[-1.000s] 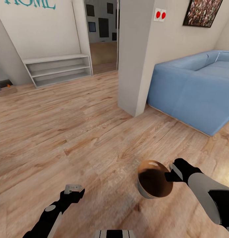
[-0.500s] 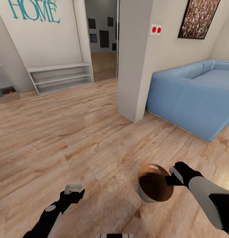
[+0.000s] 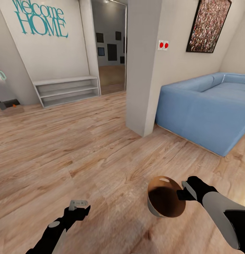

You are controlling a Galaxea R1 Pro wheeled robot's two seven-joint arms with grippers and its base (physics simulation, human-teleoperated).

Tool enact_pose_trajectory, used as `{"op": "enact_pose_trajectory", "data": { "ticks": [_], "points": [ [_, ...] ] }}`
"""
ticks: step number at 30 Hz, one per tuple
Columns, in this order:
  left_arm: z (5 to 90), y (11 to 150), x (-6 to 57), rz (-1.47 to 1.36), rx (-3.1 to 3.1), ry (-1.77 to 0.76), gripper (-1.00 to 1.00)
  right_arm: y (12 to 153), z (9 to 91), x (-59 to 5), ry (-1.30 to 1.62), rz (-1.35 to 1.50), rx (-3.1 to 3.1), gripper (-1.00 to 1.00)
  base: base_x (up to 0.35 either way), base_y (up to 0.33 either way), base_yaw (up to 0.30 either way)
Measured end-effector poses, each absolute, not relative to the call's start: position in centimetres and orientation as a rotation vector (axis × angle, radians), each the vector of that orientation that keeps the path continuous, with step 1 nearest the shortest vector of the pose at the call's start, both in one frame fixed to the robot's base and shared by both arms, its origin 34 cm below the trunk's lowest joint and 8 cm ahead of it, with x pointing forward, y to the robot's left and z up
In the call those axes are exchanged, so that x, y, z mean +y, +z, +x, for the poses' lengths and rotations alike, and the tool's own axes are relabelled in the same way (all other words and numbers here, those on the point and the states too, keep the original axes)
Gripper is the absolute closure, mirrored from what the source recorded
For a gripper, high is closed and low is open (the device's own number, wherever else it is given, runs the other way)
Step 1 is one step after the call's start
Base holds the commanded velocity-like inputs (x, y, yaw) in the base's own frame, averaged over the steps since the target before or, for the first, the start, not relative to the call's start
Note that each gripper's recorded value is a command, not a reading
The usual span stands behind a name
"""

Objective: Put the three can of soda from the living room inside the tash can in the kitchen.

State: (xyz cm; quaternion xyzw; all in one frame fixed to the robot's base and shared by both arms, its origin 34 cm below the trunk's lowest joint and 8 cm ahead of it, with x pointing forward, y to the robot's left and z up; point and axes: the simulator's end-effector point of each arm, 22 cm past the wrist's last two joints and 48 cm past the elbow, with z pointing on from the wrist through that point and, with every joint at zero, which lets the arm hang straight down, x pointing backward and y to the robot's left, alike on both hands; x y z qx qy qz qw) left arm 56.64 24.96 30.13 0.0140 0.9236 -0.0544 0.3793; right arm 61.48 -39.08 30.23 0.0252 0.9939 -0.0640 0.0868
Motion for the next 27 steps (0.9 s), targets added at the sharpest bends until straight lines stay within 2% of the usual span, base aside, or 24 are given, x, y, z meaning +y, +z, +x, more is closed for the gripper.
{"op": "enact_pose_trajectory", "data": {
  "ticks": [27],
  "points": [
    [57.6, 34.3, 25.0, 0.043, 2.29, -0.129, -1.0, 35.1, 62.7, -39.2, -0.187, 0.065, 2.823, 1.0, 0.0, 0.0, 0.0]
  ]
}}
